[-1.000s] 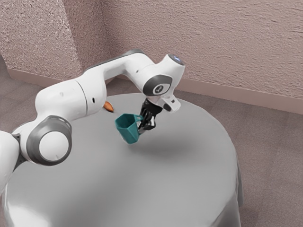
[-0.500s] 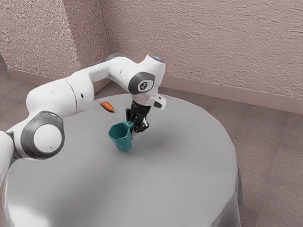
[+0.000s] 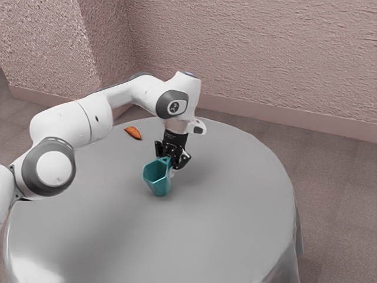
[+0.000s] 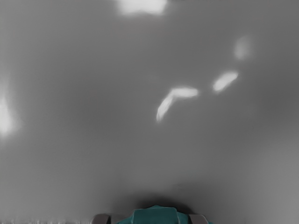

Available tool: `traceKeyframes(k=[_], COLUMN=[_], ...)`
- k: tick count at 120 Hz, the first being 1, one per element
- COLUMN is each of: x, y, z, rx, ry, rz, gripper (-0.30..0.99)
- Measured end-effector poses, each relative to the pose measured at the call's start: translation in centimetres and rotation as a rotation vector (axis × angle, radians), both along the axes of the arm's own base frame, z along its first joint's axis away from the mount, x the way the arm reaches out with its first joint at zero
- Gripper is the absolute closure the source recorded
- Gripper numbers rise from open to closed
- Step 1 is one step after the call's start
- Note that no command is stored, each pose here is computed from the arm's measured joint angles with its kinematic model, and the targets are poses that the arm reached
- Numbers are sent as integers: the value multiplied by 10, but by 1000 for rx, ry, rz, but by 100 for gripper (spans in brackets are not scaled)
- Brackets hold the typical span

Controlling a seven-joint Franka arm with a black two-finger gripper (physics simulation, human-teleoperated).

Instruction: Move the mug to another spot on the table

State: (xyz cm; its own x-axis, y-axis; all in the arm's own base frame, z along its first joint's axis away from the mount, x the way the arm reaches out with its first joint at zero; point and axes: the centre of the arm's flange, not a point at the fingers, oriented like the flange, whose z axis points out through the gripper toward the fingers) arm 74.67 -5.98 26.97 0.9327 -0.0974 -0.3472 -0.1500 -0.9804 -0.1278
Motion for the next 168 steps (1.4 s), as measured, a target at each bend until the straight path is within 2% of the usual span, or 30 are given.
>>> traceKeyframes(k=[25,60,78,92,108,120,138,146,155,168], x=[0,1,2,3,-5,-34,-121,-147,-170,-184], y=[9,10,10,16,5,11,32,48,53,60], z=[-2,2,17,35,90,142,216,254,301,337], rx=[20,40,45,41,37,47,-12,-54,-90,-140], ry=[-9,-25,-49,-82,-166,-221,-289,-352,-427,-467], rz=[71,128,147,165,149,172,281,325,332,314], gripper=[36,25,15,9,6,5,3,3,3,2])
